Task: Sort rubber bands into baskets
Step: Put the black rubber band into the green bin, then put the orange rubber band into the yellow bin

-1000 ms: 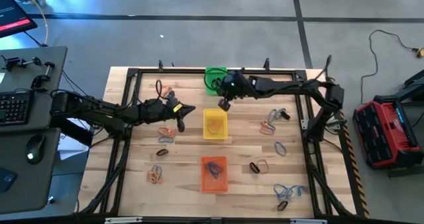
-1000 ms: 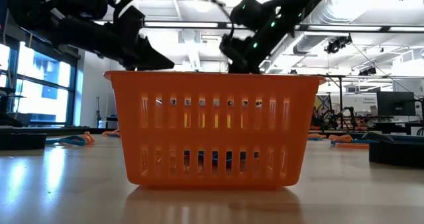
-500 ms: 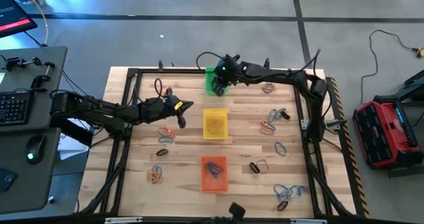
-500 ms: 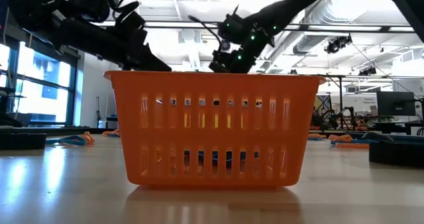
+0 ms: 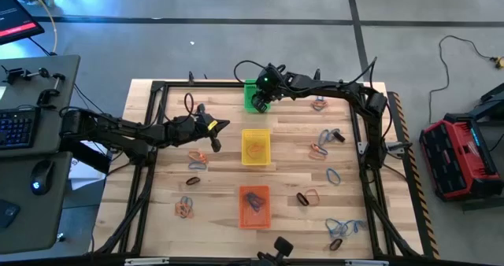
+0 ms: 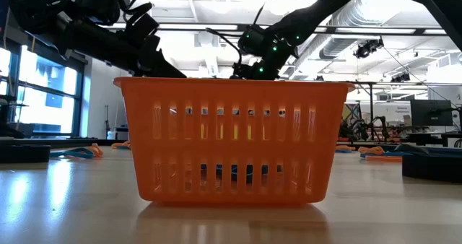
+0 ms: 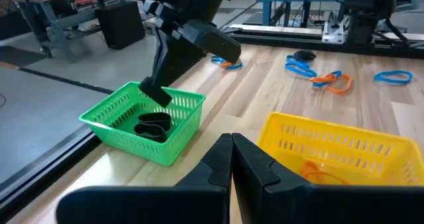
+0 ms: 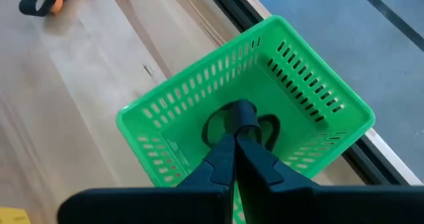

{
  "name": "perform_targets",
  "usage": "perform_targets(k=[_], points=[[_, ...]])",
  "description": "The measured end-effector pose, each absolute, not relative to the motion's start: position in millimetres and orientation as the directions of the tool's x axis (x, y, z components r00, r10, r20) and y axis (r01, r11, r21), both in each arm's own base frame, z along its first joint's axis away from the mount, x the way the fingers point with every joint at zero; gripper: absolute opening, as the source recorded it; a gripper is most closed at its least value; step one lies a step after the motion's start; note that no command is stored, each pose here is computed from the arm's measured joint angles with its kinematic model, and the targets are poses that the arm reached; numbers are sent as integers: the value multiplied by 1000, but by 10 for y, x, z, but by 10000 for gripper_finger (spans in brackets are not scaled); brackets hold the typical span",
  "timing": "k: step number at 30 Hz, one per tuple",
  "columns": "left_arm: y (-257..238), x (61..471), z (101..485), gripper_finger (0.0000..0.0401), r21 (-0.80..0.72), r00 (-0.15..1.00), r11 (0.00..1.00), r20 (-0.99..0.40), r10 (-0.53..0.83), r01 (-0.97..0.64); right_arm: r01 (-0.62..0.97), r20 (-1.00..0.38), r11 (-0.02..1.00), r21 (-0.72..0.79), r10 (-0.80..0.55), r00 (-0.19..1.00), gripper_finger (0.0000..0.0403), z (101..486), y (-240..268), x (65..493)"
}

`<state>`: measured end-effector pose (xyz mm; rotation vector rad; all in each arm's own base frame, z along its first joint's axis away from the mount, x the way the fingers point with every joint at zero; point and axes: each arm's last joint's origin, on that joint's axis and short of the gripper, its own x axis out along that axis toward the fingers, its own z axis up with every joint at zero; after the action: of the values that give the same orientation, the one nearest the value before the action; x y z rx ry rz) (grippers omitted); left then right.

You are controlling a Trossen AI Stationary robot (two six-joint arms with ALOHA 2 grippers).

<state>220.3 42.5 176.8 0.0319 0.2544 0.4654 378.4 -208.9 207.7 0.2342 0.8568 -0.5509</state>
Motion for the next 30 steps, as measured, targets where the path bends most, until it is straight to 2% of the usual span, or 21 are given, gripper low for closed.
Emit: perform_targets(k=[11,19,23,30], points=[[425,2203,1767,0,89,863,894,-236,447,-439,546,-775,838,-24,-360,519,42,2071,-2084,3775],[424,2203,1767,0,88,864,895,-237,445,-437,511,-791,859,-29,-332,514,4,1953,-2149,3777],[424,2203,1767,0,89,864,895,-237,445,-437,511,-804,859,0,-304,511,6,1876,-2222,3748],[423,2202,1763,0,90,862,895,-241,445,-436,486,-813,874,-14,-293,503,0,2081,-2144,3659]])
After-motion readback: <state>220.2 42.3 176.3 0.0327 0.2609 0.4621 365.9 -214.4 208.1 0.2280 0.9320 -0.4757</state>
